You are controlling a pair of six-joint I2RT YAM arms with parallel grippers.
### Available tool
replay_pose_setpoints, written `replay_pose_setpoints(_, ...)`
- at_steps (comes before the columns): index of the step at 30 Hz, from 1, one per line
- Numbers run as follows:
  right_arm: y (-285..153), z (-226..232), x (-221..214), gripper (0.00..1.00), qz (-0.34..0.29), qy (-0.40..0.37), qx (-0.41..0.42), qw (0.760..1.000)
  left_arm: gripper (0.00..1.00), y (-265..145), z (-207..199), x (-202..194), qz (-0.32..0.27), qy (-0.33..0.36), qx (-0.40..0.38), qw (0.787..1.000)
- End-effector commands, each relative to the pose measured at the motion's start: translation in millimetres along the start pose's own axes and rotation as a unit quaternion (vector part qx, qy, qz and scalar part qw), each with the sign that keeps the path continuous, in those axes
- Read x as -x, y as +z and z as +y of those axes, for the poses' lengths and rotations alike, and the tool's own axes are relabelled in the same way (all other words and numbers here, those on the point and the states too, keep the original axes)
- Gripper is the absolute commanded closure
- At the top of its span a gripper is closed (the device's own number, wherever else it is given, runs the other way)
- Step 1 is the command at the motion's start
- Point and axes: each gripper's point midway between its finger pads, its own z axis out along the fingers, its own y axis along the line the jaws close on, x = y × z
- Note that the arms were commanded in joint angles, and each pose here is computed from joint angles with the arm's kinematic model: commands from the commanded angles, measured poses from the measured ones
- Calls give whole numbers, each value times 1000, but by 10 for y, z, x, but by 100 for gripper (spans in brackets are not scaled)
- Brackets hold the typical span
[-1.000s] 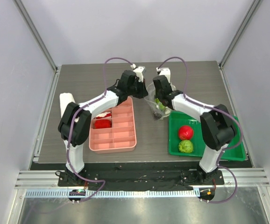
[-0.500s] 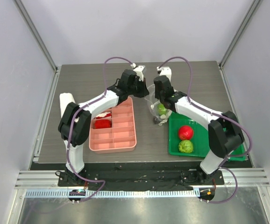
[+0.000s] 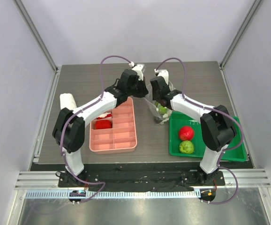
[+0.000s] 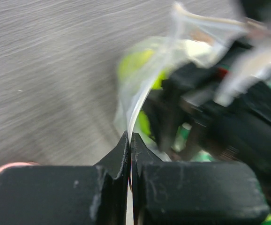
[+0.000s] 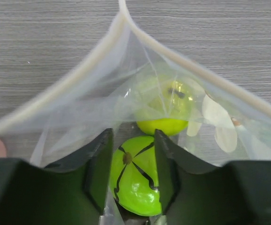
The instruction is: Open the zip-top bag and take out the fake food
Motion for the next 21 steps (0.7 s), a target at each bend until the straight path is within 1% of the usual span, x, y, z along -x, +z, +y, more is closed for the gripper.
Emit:
replay_pose_setpoints(1, 27, 46, 221, 49, -25, 14, 2, 1000, 100, -204, -148, 55, -11, 0, 2, 1000)
replay_pose_setpoints(3, 33, 46, 209, 49, -24, 14, 2, 1000, 100, -239, -122, 85, -17, 2, 11, 1000)
replay_pose_setpoints(6, 53, 45, 229, 45, -27, 11, -1, 1000, 100, -220, -83, 66, -12, 8, 20, 1000)
replay_pose_setpoints(8, 106, 61, 261, 39, -37, 11, -1, 999, 100, -194, -63, 45, -7, 12, 23, 1000)
replay_pose_setpoints(9, 132, 65, 262, 38, -40, 7, 0, 999, 100, -160, -31, 41, -5, 12, 28, 1000)
replay_pose_setpoints(13, 281, 56, 281, 38, -55, 14, -6, 998, 100, -93, 33, -9, 0, 16, 36, 999)
replay_pose_setpoints(16, 365, 16, 252, 40, -57, 14, -10, 998, 100, -80, 82, -36, 2, 21, 42, 999)
replay_pose_setpoints(21, 435, -12, 204, 40, -42, 10, 0, 999, 100, -84, 188, -21, 0, 17, 49, 999)
